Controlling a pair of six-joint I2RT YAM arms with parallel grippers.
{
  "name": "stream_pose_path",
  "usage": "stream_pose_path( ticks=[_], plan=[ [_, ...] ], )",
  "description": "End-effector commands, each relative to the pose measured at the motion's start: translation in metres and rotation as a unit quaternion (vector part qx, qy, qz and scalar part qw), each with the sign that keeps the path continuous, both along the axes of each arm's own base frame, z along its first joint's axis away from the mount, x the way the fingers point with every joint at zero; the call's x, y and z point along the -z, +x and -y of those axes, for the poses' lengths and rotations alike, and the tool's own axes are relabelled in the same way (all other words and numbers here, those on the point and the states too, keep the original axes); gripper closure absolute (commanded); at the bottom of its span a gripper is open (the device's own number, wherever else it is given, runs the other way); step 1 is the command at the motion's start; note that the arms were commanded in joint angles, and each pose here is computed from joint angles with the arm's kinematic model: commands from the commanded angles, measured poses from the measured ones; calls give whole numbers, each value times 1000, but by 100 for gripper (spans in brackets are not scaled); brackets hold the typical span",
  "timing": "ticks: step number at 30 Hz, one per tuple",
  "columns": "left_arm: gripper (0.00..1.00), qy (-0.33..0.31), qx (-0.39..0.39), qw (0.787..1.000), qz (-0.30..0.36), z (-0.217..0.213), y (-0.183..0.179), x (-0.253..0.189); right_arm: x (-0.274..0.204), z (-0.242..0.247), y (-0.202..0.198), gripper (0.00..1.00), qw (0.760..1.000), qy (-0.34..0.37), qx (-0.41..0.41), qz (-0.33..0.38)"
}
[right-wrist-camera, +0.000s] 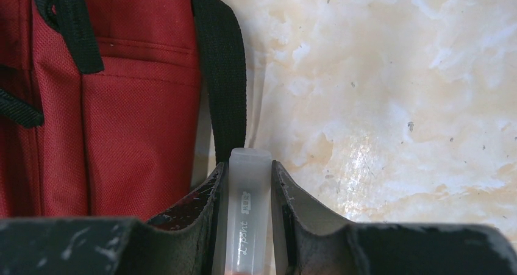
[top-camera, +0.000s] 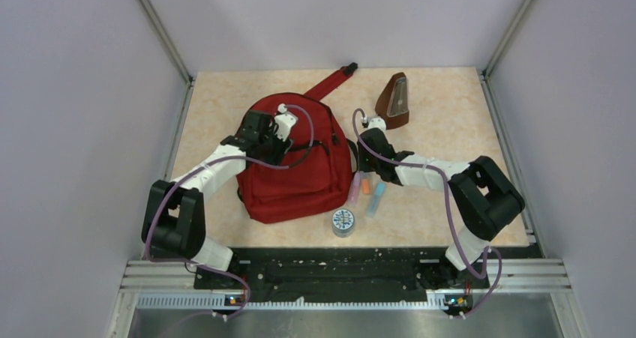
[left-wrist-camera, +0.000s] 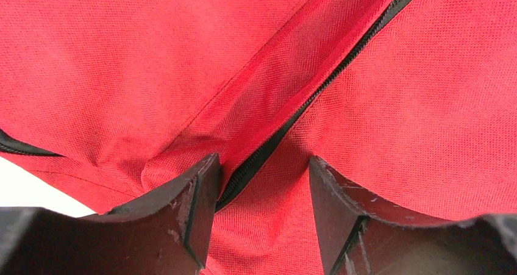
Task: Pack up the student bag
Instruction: Pick up the personal item from the center of the board.
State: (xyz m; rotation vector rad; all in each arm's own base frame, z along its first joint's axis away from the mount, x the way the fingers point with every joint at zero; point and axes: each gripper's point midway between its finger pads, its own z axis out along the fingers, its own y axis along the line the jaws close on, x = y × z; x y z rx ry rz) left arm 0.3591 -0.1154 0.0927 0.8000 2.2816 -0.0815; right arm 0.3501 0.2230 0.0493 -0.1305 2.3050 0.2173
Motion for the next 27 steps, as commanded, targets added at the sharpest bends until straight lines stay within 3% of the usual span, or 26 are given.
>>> stream_pose_path(
  ticks=[1, 7, 12, 22, 27],
  plan=[
    [41, -16, 5, 1000, -25, 6, -3, -1, -18, -2, 6, 100, 1000, 21, -1, 23],
    [53, -29, -9, 999, -17, 8, -3, -5, -18, -1, 6, 100, 1000, 20, -1, 23],
    [49, -52, -2, 998, 40, 16, -3, -25, -19, -2, 7, 100, 999, 20, -3, 26],
    [75, -56, 3, 998, -2, 25, -25, -19, -24, 0, 11, 100, 999, 16, 1, 37],
    [72, -45, -3, 999, 0, 22, -24, -13, -23, 0, 12, 100, 999, 10, -4, 40]
  ],
)
